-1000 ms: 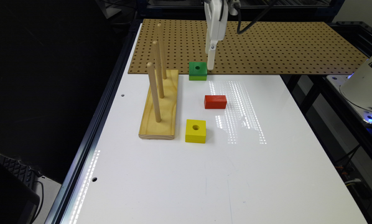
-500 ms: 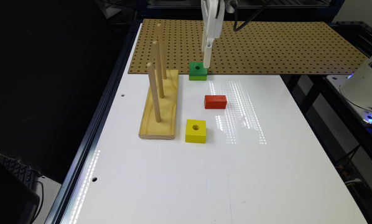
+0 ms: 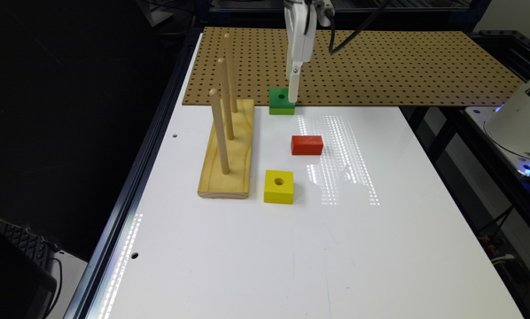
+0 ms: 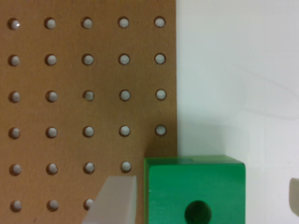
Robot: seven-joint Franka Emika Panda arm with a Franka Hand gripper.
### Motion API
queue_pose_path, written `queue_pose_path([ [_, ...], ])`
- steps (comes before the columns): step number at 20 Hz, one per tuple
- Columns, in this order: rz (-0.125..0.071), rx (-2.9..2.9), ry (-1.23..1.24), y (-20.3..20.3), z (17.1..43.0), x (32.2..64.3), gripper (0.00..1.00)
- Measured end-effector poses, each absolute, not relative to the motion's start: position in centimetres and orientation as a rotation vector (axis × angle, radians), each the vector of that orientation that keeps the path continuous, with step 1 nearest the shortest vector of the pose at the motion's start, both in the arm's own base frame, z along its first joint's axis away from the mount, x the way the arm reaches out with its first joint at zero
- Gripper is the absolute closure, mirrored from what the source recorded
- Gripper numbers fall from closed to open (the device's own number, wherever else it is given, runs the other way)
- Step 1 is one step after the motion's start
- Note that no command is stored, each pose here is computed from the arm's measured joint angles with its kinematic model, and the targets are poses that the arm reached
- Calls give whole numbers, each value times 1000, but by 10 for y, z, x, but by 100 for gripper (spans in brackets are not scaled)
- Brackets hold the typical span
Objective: Pick up green block.
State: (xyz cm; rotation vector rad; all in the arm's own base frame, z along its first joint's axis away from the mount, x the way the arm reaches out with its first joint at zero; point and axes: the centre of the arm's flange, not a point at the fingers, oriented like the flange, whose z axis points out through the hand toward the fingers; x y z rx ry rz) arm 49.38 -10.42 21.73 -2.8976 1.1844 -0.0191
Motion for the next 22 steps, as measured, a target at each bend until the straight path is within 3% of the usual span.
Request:
queue_pose_path([
  [5, -26, -2894, 1184, -104, 196, 495, 0],
  [22, -34, -2893, 1184, -105, 197, 500, 0],
])
